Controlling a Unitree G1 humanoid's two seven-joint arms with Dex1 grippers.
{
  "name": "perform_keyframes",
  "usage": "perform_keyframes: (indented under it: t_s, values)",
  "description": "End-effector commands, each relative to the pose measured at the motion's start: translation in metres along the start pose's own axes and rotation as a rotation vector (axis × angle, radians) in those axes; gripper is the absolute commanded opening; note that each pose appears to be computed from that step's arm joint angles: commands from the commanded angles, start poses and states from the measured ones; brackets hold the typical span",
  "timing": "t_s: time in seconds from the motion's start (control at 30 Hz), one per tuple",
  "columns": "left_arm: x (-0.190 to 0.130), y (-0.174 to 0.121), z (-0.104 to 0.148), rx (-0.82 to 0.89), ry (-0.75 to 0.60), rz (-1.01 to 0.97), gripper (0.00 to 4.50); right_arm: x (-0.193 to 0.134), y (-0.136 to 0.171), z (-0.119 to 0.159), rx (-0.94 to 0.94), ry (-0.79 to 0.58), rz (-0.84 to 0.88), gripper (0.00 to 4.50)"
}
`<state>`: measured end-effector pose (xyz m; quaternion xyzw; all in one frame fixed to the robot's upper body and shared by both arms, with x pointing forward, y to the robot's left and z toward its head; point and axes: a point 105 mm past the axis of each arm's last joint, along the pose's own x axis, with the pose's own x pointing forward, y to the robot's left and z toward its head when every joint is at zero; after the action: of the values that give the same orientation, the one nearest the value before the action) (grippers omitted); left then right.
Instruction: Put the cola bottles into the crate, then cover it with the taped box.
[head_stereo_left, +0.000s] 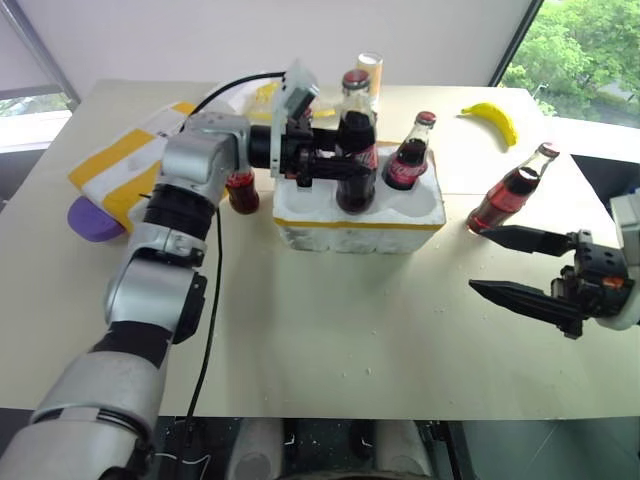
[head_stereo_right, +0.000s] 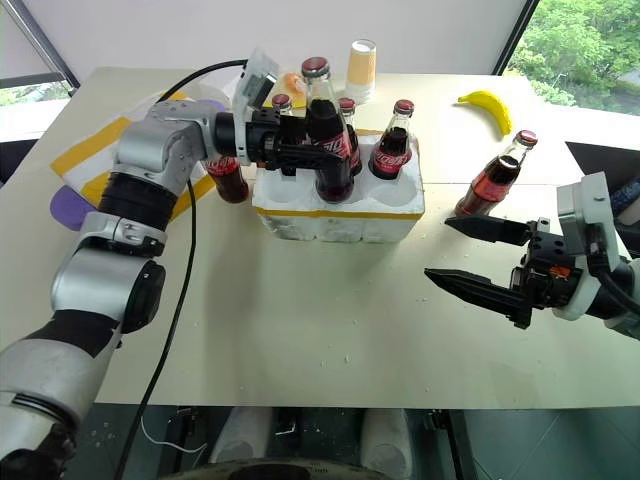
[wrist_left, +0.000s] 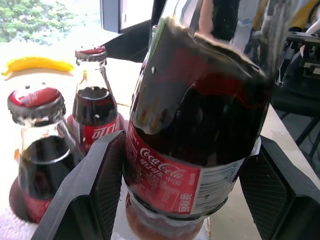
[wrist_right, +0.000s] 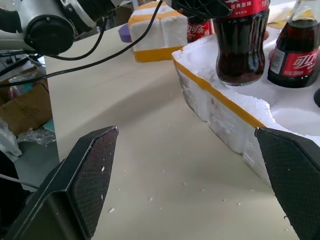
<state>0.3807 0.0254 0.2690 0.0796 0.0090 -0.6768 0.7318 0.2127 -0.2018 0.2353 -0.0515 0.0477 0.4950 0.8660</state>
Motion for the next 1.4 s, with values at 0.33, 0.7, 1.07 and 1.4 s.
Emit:
perform_keyframes:
  t_s: [0.33,0.7,1.07,1.4]
  values:
    - [0.019,0.006,-0.017,0.083,0.113,-0.014,2.75,0.000,0.003,0.009,-0.057,-0.035,-0.066,4.50]
    - [0.016,0.009,-0.038,0.085,0.176,0.017,4.47,0.006,-0.007,0.012,-0.073,-0.043,-0.113,4.50]
    - [-0.062,-0.013,0.008,0.160,0.076,0.185,4.47,0.021,-0.016,0.018,-0.089,-0.042,-0.087,4.50]
    - [-0.163,-0.057,-0.025,0.041,0.144,0.721,4.47,0.026,-0.025,0.021,-0.105,-0.030,-0.076,4.50]
